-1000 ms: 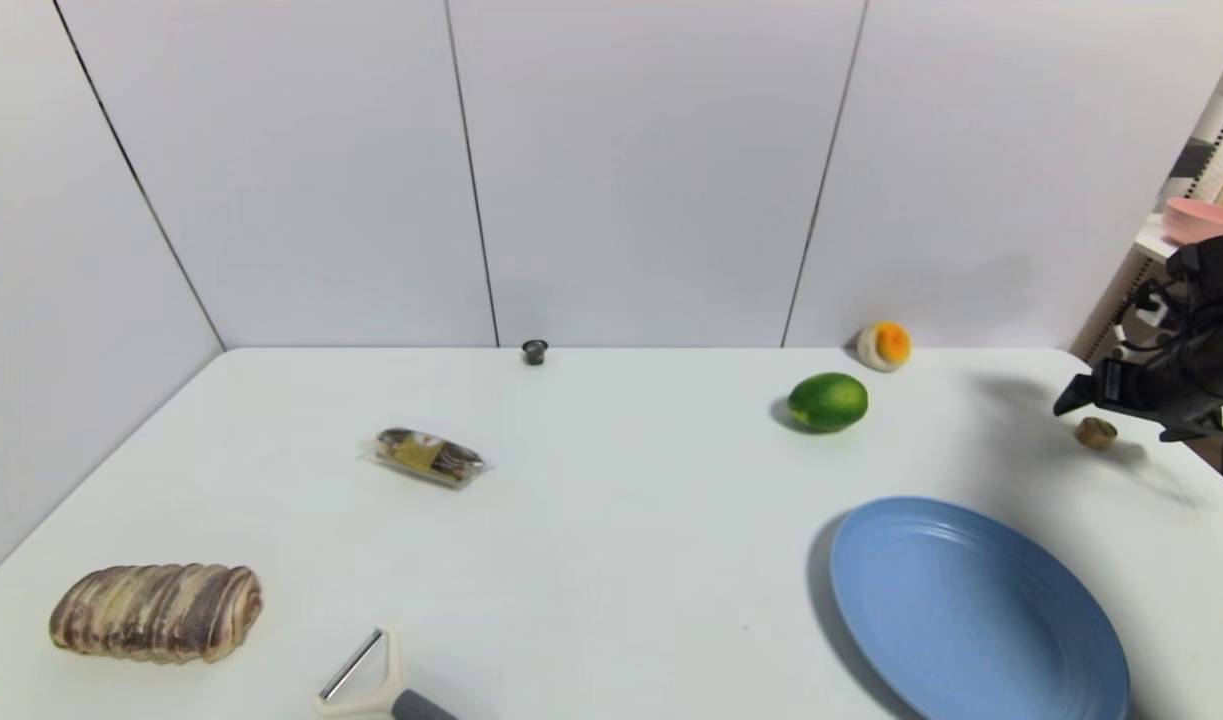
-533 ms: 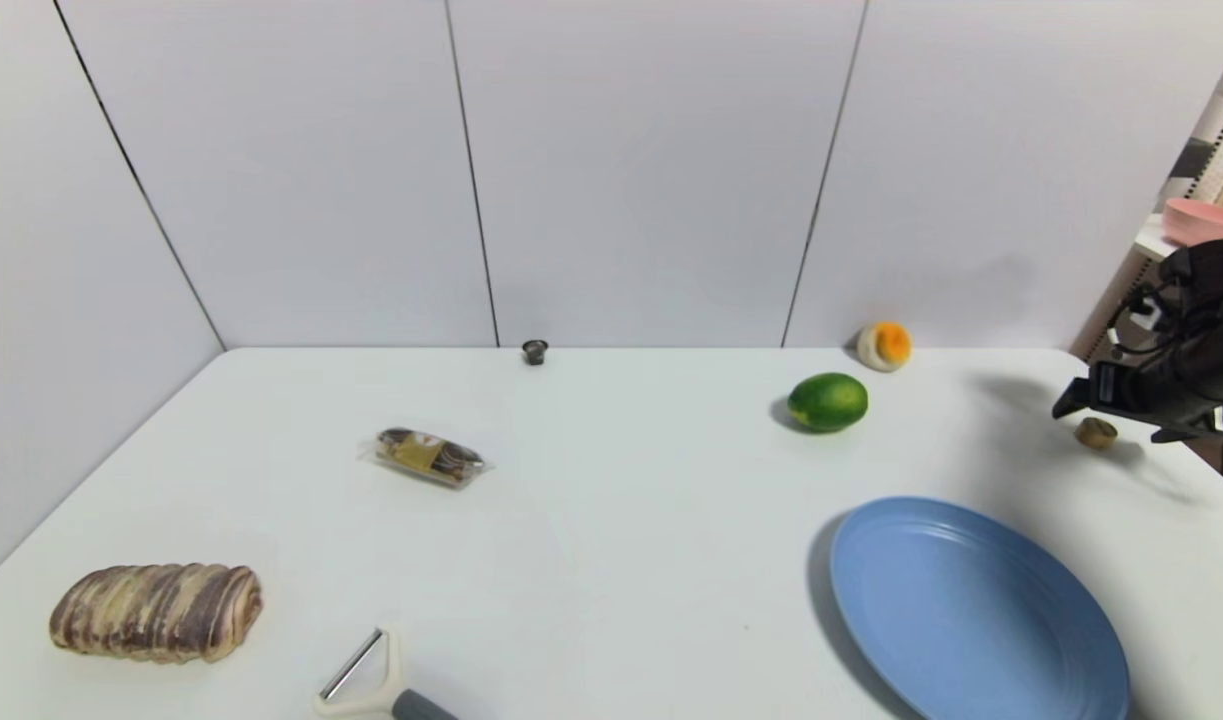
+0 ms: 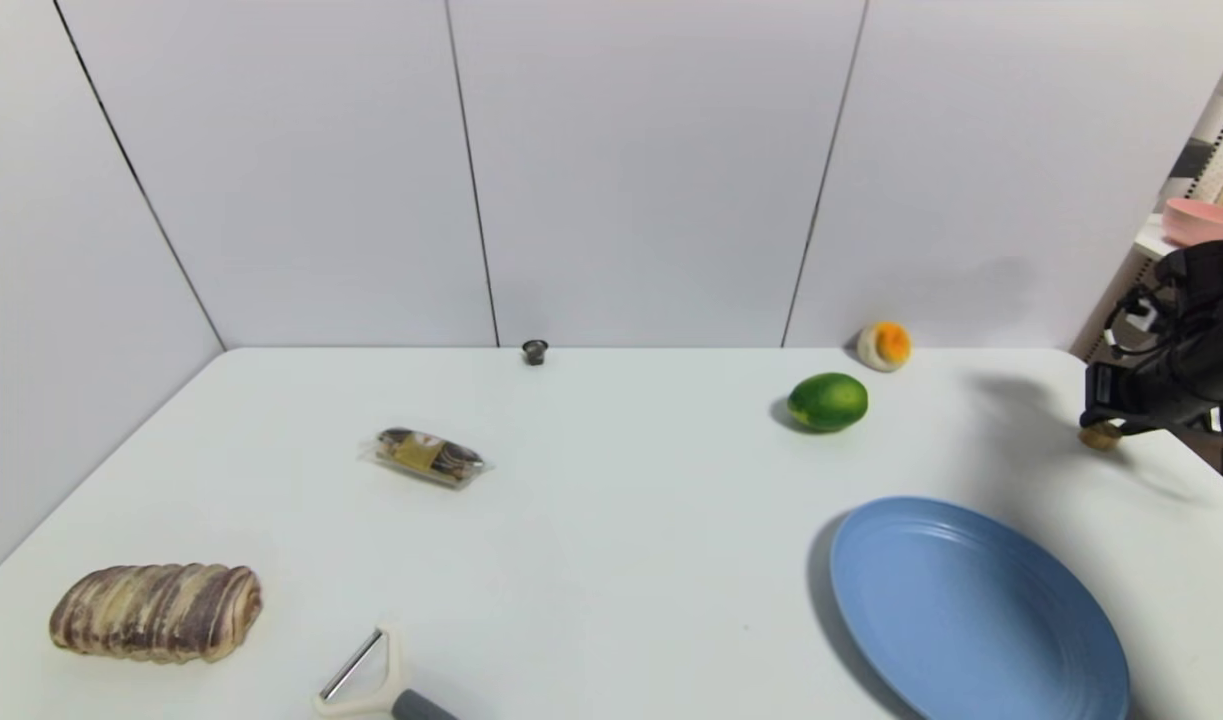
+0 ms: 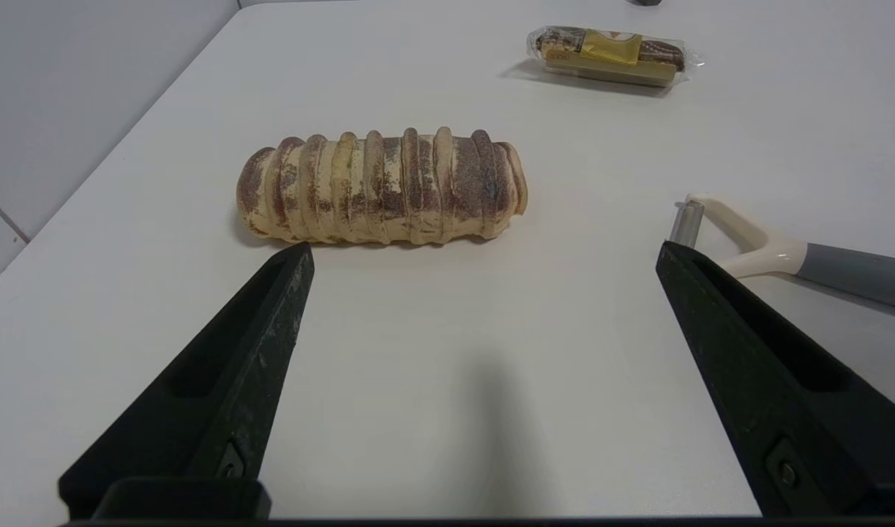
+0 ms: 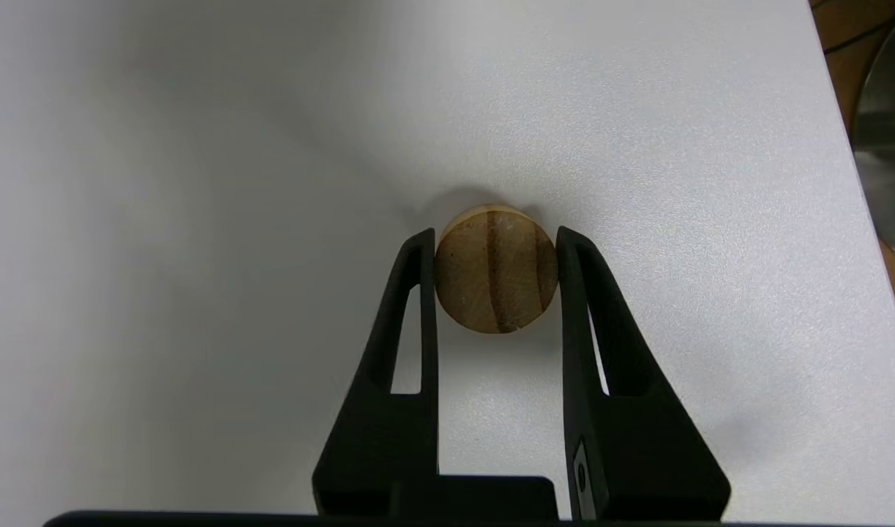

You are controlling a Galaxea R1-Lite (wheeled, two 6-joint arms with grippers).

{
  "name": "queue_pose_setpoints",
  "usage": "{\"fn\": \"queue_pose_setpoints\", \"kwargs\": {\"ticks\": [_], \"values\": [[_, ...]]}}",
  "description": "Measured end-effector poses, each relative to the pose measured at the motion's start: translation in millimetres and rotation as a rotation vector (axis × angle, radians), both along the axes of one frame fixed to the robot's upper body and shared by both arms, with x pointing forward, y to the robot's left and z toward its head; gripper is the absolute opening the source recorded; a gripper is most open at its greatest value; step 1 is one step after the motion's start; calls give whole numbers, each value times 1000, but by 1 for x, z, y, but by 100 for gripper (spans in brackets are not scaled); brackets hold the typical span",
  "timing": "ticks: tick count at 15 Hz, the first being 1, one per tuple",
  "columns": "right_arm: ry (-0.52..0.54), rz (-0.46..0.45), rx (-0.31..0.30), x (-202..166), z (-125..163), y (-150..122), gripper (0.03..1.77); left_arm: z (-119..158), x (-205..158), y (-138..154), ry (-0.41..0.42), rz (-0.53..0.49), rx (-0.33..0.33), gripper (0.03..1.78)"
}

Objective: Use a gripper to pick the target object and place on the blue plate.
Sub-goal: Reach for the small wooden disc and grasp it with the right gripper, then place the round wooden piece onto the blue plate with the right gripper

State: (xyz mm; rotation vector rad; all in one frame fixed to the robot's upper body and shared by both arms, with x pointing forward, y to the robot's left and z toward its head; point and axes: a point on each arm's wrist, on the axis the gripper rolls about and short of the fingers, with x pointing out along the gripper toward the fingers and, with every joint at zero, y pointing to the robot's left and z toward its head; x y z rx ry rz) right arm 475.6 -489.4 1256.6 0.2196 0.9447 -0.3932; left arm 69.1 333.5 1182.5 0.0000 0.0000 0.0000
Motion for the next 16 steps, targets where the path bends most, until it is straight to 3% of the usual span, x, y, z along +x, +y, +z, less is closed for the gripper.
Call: {"fn": "queue_pose_setpoints", "kwargs": {"ticks": [5, 8, 12, 16], "values": [[1, -5, 1, -3, 2, -1, 45, 0, 0, 0, 0, 0, 0, 169], [-43, 10, -6, -10, 22, 4, 45, 0, 0, 0, 0, 0, 0, 169], [-41, 74, 19, -37, 60, 35, 45, 0, 0, 0, 0, 0, 0, 169], [-34, 190, 41, -78, 85, 84, 45, 0, 0, 0, 0, 0, 0, 169]]}}
